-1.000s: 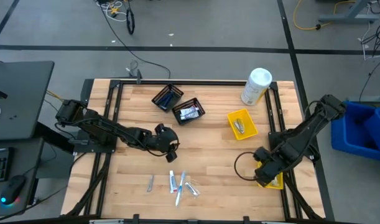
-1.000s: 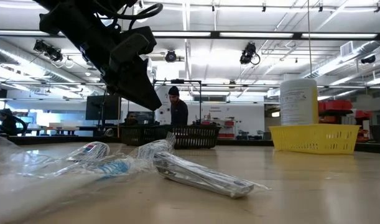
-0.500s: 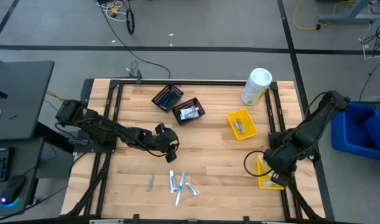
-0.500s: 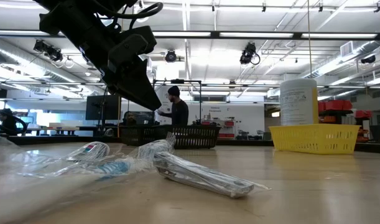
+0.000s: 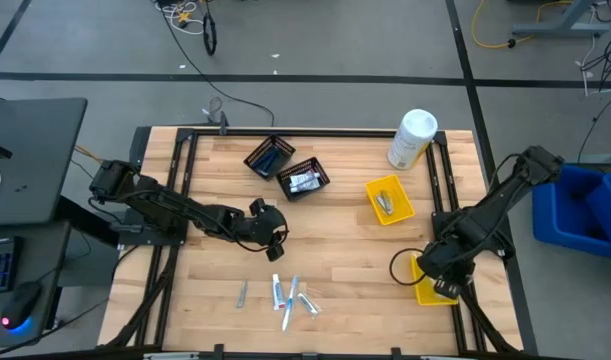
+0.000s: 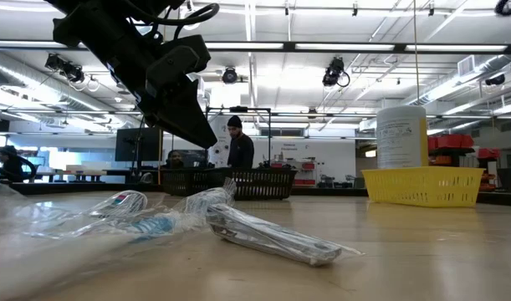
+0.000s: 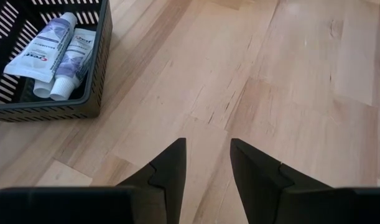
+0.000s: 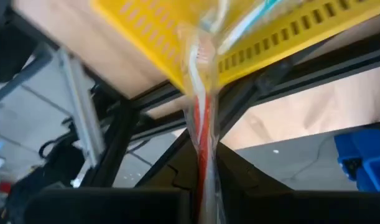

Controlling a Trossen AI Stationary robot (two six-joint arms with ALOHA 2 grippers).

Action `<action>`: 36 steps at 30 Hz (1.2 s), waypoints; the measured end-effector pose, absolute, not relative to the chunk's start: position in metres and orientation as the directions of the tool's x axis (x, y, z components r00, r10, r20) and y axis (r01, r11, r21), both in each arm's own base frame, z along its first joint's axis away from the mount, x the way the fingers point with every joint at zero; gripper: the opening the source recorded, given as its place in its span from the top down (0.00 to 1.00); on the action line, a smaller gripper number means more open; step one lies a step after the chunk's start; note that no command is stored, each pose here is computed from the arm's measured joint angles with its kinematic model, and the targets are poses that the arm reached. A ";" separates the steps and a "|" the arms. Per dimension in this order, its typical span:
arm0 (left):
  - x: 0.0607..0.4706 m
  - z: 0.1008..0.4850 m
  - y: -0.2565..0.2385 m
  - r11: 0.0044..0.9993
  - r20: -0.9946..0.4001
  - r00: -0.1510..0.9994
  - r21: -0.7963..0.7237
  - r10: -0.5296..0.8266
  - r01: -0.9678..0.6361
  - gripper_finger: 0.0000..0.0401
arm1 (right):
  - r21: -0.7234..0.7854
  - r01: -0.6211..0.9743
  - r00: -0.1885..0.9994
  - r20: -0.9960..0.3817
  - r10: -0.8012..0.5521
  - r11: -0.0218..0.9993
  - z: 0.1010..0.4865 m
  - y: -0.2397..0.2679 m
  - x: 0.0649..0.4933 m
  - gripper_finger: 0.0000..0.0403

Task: Pick & Place Travel size toiletries
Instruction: Put the orange toothbrush into the bottom yellow bin, then put the nail cutter into the top yellow bin

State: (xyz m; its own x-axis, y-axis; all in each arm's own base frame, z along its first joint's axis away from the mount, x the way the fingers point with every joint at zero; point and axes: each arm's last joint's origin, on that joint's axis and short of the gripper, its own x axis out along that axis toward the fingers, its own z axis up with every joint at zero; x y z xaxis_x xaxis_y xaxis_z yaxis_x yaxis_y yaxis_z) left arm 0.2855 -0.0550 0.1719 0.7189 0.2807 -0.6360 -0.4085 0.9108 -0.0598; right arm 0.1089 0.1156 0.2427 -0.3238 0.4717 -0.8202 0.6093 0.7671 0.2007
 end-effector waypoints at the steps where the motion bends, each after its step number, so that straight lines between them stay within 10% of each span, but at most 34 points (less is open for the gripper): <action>1: 0.286 0.172 -0.055 0.911 -0.636 0.719 -0.060 0.281 -0.409 0.66 | 0.186 0.617 -0.330 -0.821 0.466 0.765 0.239 0.114 0.108 0.89; 19: 0.286 0.172 -0.055 0.911 -0.636 0.719 -0.059 0.281 -0.408 0.66 | 0.231 0.605 -0.284 -0.832 0.478 0.762 0.229 0.084 0.123 0.67; 36: 0.286 0.172 -0.055 0.923 -0.635 0.720 -0.027 0.281 -0.384 0.66 | 0.014 0.387 -0.035 -0.999 0.030 0.922 0.225 0.047 0.140 0.60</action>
